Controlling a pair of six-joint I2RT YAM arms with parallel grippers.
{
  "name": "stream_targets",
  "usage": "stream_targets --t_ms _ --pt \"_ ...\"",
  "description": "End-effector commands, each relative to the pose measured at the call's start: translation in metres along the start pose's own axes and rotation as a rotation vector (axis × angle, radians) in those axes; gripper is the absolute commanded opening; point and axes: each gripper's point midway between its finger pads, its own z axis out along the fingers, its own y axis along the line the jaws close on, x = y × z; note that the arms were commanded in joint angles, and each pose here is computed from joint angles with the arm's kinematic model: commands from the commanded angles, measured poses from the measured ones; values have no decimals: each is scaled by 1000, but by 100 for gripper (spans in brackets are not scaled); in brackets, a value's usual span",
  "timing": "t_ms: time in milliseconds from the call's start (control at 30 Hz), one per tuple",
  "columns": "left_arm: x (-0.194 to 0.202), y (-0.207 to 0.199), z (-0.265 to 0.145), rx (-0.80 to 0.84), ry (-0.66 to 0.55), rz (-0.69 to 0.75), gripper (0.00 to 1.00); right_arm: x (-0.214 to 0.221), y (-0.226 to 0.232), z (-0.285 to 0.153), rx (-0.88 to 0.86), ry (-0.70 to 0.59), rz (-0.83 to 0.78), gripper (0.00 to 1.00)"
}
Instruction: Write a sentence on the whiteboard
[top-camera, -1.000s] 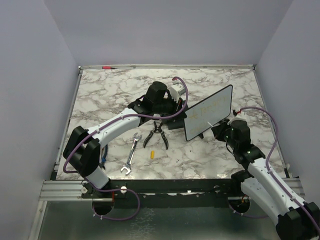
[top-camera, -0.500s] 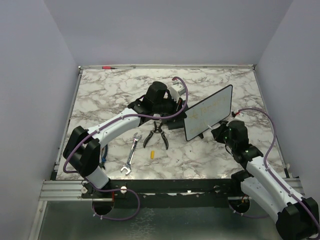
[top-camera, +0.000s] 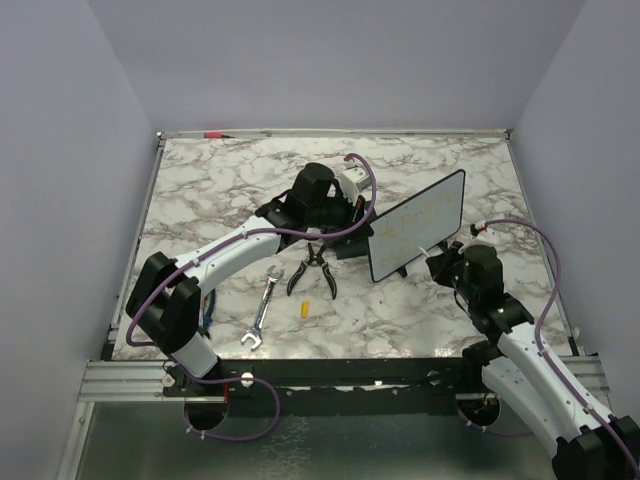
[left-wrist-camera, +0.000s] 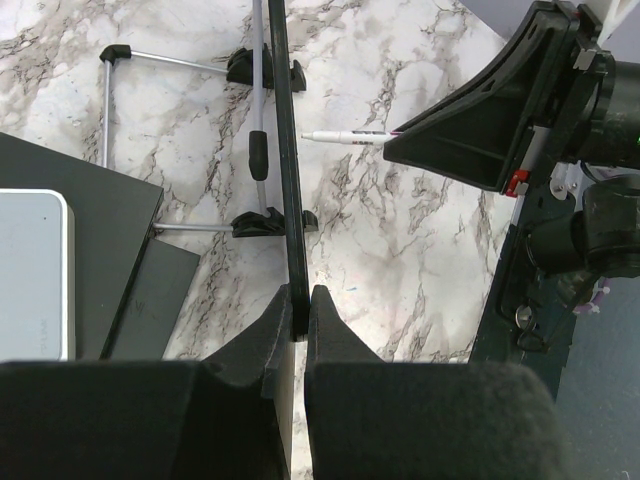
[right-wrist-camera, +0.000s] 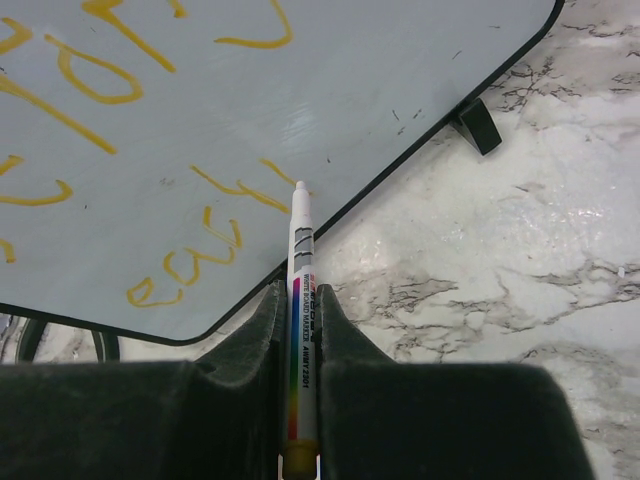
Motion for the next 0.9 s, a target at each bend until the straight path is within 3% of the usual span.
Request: stream_targets --t_ms 0,867 --pt "3 -15 2 59 28 1 0 -11 -2 -8 30 -27 14 1" --pt "4 -16 1 55 31 5 0 -26 -18 -3 112 -119 29 1"
